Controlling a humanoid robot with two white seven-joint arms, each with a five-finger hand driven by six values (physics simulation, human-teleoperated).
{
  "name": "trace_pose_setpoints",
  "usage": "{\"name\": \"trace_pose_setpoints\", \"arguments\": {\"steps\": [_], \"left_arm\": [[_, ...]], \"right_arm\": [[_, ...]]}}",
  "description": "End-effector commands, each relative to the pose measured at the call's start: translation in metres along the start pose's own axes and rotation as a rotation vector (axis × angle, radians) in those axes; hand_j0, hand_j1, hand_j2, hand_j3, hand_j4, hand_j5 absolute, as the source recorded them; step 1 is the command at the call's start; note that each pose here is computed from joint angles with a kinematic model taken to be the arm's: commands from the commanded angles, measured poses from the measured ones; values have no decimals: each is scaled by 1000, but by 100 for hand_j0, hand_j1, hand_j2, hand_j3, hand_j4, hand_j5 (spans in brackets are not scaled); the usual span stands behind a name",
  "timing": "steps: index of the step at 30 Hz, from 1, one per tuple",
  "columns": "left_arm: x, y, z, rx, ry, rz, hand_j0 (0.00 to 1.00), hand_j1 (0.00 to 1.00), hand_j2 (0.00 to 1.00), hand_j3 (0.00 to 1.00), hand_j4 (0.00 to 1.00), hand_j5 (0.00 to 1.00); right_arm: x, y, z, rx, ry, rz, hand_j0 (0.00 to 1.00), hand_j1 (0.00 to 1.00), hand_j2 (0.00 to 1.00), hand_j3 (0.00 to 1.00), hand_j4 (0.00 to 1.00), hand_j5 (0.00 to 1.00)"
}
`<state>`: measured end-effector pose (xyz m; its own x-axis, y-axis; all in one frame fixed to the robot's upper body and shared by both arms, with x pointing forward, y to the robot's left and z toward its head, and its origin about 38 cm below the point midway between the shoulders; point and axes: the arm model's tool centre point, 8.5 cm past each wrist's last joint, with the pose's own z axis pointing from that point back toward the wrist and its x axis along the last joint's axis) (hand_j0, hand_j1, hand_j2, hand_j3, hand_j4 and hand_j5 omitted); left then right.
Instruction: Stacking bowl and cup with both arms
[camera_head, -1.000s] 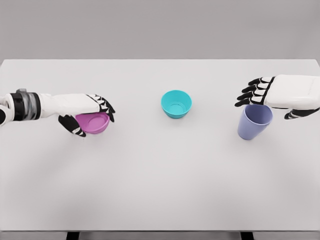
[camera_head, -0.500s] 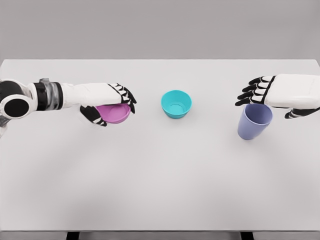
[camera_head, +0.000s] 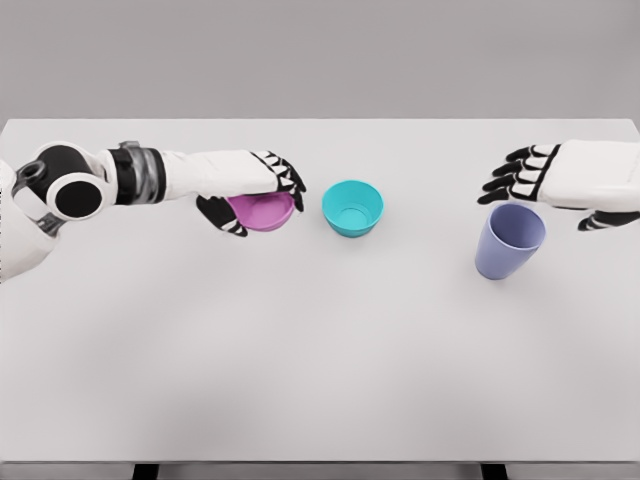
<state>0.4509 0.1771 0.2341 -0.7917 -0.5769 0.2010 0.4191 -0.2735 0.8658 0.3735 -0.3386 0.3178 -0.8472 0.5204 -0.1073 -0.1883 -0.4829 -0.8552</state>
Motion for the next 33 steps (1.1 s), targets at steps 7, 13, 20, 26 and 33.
{"name": "trace_pose_setpoints", "arguments": {"steps": [7, 13, 20, 26, 33], "left_arm": [[5, 8, -24, 12, -19, 3, 64, 64, 64, 64, 64, 64], [9, 15, -37, 20, -25, -4, 64, 64, 64, 64, 64, 64], [14, 26, -55, 29, -36, -6, 64, 64, 64, 64, 64, 64], [14, 28, -70, 24, -28, -3, 64, 64, 64, 64, 64, 64], [20, 30, -94, 15, -28, -3, 64, 64, 64, 64, 64, 64]], "right_arm": [[-1, 0, 2, 1, 5, -3, 100, 100, 100, 100, 100, 100], [-1, 0, 2, 0, 4, -6, 100, 100, 100, 100, 100, 100], [-1, 0, 2, 0, 4, -6, 100, 100, 100, 100, 100, 100], [-1, 0, 2, 0, 5, -4, 100, 100, 100, 100, 100, 100], [-1, 0, 2, 1, 4, -5, 100, 100, 100, 100, 100, 100]]}}
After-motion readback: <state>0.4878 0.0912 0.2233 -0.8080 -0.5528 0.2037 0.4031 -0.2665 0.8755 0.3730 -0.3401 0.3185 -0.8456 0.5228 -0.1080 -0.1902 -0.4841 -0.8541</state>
